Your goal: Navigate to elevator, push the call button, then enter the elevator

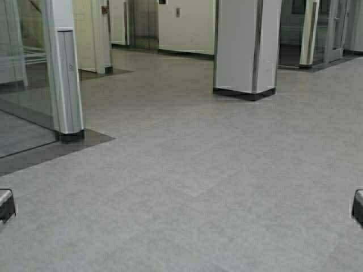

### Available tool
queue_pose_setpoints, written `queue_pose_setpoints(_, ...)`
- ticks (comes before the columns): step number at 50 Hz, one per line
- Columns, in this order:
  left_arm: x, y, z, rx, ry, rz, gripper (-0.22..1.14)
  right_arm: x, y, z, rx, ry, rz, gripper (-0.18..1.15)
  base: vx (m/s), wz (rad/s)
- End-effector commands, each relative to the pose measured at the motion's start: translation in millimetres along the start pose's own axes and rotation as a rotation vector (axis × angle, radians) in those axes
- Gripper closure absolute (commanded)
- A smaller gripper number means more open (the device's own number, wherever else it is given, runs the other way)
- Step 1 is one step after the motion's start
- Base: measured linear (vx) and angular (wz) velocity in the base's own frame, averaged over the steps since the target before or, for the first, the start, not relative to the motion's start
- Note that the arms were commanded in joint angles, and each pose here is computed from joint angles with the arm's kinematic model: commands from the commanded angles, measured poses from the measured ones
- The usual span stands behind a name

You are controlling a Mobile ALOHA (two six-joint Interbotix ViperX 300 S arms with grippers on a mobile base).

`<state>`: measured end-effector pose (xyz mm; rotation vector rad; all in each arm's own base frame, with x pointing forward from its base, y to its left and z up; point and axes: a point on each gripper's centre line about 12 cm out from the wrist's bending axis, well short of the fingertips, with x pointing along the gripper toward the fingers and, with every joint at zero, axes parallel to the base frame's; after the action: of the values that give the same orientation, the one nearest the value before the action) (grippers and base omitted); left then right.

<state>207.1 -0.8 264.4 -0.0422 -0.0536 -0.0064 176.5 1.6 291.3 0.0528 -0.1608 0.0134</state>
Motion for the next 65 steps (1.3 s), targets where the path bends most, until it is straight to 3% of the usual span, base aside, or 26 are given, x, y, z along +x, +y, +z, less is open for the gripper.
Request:
queue_pose_setpoints(1,1,-1,7,0.007,-0.026,-0.003,0.89,6,0,6,-0.003,-0.008,0.0,0.92,0.83,-0.06)
queue_pose_setpoints(24,0,-1,6,0.007,-0.027,-0.003,0.89,9,0,0,-0.004,0.005,0.002,0.92,0.83,0.0)
queue_pose_setpoints(34,4,0,-1,0.006,0.005,-0.001,0.89,8,0,-5,-0.009,0.022,0.001,0.92,0.84,0.1)
queue_pose_setpoints(65,0,0,5,-0.002,-0.024,-0.002,0.89,17,0,-6,-0.005,0.042,0.002,0.92,0.84,-0.03)
